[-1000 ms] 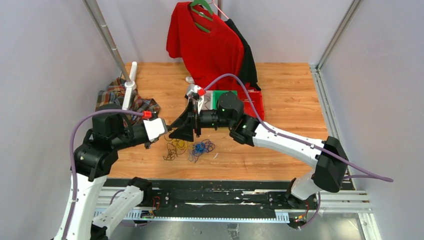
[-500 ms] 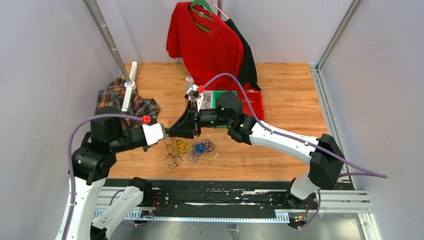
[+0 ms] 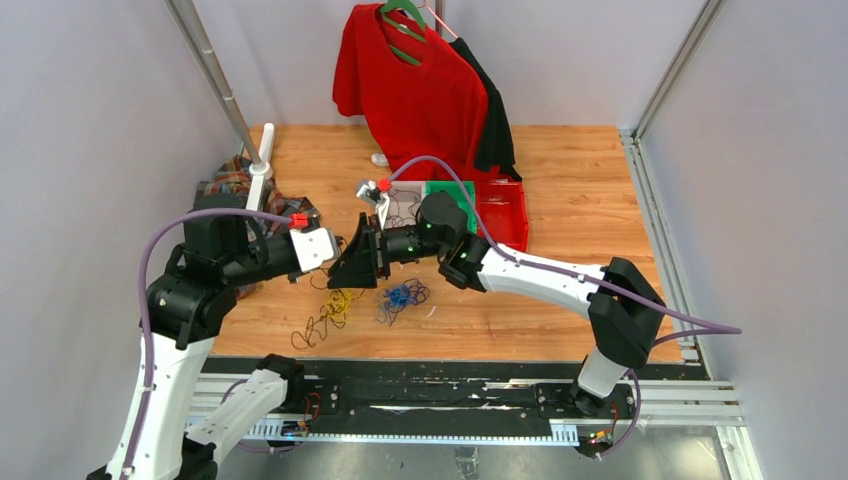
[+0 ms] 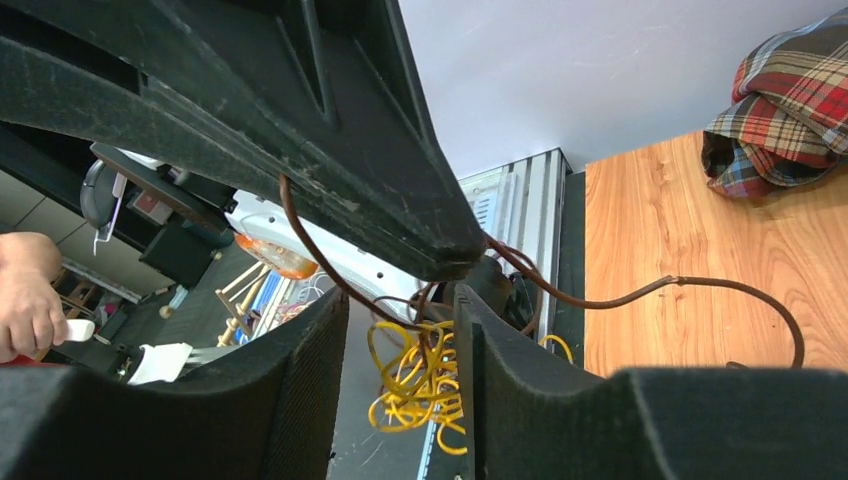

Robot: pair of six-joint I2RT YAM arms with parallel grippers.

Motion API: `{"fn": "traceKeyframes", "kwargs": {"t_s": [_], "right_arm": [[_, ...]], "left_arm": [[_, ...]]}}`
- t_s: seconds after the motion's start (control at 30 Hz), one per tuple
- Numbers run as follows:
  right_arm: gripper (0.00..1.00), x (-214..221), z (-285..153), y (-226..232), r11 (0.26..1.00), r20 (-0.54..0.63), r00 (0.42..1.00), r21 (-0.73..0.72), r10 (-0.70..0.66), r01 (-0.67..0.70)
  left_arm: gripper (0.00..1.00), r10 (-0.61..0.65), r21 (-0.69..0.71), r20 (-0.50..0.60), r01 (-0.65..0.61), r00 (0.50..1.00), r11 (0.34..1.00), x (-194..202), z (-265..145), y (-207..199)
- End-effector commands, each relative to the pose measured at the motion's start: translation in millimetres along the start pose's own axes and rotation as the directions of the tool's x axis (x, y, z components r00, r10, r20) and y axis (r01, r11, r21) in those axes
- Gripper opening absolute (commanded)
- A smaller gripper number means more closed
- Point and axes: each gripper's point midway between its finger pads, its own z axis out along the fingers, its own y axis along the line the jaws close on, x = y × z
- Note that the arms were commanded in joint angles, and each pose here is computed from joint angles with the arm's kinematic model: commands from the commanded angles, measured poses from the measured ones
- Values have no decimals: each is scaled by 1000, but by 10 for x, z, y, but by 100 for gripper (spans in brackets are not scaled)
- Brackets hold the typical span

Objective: Untangle the cables

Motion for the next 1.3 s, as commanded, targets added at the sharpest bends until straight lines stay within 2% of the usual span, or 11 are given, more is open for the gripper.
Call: {"fn": "traceKeyframes", "kwargs": {"t_s": [0.0,0.2,0.33,0.4,0.57,0.87,1.07,1.27], "right_arm": [[44,-96,95,86,999,24,1000,-33,-13,14],[36,-204,107,-51,1000,149,989,13,16,-18],[40,-65,28,-206,995,163,986,87,42,-56],[39,-9,-21,-257,991,169,985,121,40,-61],[29,203,-96,-375,983,136,989,168,53,-76],[20,618,-310,-587,956,33,999,290,41,-49],[17,950,-617,-777,902,-87,996,432,15,24],[13,1128,-969,-941,826,-168,986,554,-13,105]], "left_arm": [[0,73,-54,43,-71,996,996,-174,-53,142],[0,77,-81,47,-73,996,994,-226,-100,182],[1,81,-177,63,-68,995,982,-336,-165,368],[1,75,-246,74,-54,994,968,-411,-211,514],[0,73,-419,92,-28,993,907,-571,-358,892],[1,153,-564,108,-66,982,823,-862,-622,1212],[1,200,-705,118,-60,973,707,-1114,-911,1541],[1,237,-770,95,-80,967,633,-1249,-1086,1714]]}}
